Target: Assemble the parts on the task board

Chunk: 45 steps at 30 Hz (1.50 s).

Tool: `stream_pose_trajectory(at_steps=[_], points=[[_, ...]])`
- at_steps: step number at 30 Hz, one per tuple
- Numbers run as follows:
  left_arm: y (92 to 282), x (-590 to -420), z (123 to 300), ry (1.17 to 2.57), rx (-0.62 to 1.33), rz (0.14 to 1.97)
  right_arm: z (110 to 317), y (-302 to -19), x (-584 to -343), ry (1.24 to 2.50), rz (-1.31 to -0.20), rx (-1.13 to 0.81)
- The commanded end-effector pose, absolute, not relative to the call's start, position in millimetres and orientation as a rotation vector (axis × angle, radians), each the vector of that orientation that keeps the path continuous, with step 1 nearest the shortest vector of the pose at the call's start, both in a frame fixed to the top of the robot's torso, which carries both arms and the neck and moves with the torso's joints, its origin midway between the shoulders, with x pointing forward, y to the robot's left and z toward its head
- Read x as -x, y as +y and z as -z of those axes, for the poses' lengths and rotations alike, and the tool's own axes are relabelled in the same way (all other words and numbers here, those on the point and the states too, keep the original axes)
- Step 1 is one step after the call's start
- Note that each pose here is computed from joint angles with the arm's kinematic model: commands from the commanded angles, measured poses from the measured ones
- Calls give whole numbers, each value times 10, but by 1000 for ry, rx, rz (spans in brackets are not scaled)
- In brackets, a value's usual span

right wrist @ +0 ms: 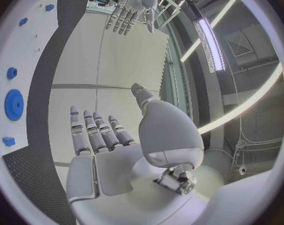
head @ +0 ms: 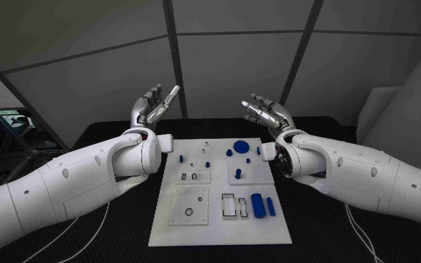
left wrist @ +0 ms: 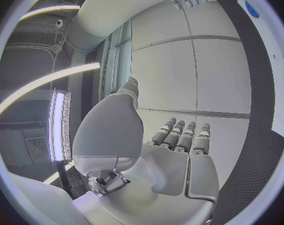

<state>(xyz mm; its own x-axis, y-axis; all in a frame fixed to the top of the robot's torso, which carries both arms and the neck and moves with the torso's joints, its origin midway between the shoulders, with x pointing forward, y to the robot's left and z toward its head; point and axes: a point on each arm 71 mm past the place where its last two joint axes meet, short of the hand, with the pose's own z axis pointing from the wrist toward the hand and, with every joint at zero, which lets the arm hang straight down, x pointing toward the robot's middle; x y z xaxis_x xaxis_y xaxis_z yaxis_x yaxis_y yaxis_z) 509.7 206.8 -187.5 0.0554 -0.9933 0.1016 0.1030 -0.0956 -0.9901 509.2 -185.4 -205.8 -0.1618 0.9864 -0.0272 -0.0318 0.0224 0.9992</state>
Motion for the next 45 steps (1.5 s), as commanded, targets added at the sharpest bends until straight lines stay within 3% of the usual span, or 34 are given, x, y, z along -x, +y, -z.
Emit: stream_pose_trajectory(at_steps=[1,4,5,18,34,45], points=[[2051,-5099,1841,1017,1217,1333,2046,-1752,-5121,1462,-1389,-975],[2051,-5099,1841,1017,1217,1333,2040,-1747,-5135,1471,-1391,-966],[2152,-5113,1866,1027,1216,1347,2009,-1876,-5171,1473,-1289,-713],[2231,-5050,1848,1077,1156,1384,1971,-1956,-5191,1528,-1066,-325],[2197,-4778,1733,1202,1111,1489,1807,-1867,-5289,1671,-747,46],[2111,-4615,1657,1238,1092,1541,1742,-1737,-5322,1694,-607,180]])
